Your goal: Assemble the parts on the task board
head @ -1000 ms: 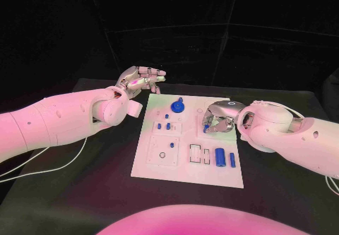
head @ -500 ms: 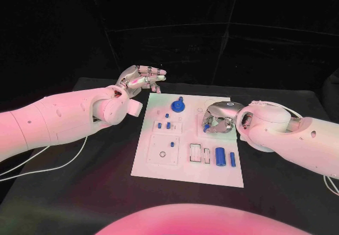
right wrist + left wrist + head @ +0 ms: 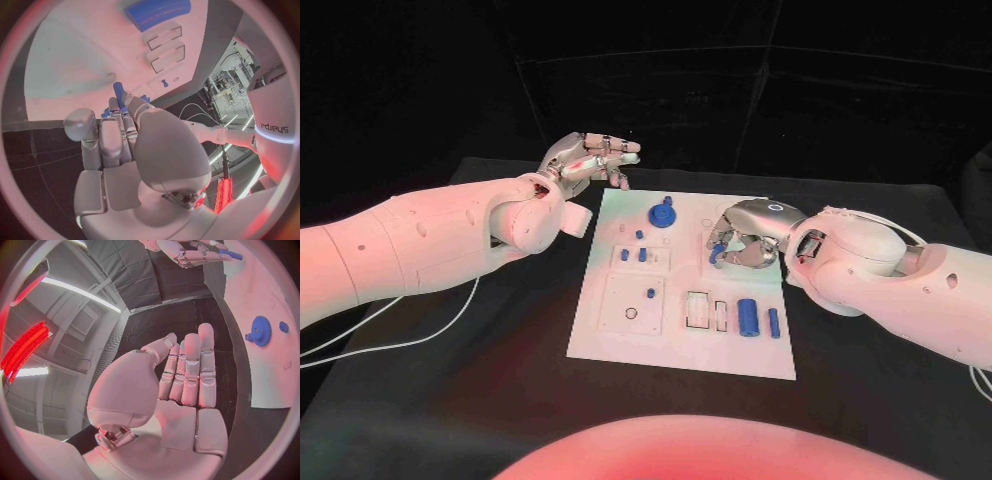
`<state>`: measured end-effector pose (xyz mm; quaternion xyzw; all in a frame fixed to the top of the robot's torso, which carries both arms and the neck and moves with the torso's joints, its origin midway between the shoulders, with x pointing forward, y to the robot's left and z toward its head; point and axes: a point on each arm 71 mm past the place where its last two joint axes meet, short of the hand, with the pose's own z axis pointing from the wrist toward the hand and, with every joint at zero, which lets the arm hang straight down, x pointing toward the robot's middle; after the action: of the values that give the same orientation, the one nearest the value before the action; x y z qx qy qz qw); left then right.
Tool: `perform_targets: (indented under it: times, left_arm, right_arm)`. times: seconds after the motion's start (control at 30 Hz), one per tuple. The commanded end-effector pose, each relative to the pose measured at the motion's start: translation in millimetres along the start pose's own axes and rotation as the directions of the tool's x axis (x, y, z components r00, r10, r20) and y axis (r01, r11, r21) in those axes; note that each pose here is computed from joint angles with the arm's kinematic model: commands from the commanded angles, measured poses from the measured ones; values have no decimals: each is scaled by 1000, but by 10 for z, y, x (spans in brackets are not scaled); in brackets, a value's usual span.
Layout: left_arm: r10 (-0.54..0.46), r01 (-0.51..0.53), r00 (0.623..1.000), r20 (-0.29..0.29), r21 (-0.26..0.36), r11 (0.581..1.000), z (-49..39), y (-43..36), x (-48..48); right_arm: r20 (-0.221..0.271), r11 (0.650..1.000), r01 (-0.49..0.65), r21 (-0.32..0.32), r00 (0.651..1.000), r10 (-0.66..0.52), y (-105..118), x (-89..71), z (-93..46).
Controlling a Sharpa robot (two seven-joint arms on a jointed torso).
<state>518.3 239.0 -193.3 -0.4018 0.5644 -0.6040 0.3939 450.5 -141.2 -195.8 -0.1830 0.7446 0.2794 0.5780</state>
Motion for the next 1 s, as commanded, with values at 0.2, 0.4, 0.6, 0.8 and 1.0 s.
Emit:
perform_targets:
  times: [0.2,0.4,0.6,0.8,1.0]
  left_arm:
    - [-8,8,1000,-10,8,1000,-3,-16,-7]
    - [-8,8,1000,-11,9,1000,0,-16,-1]
    - [-9,9,1000,-13,10,1000,7,-16,14]
    - [-11,11,1000,-20,12,1000,25,-15,50]
    - [-12,12,1000,-23,12,1000,34,-14,67]
  right_arm:
    - [84,996,-73,-57,993,78,137,-130,-141]
    - [77,981,-116,-153,989,129,422,-150,-113]
    - [56,959,-129,-253,987,148,747,-125,18]
    - [8,942,-120,-314,992,129,996,75,184]
    - [-38,936,-116,-332,993,109,1117,284,282]
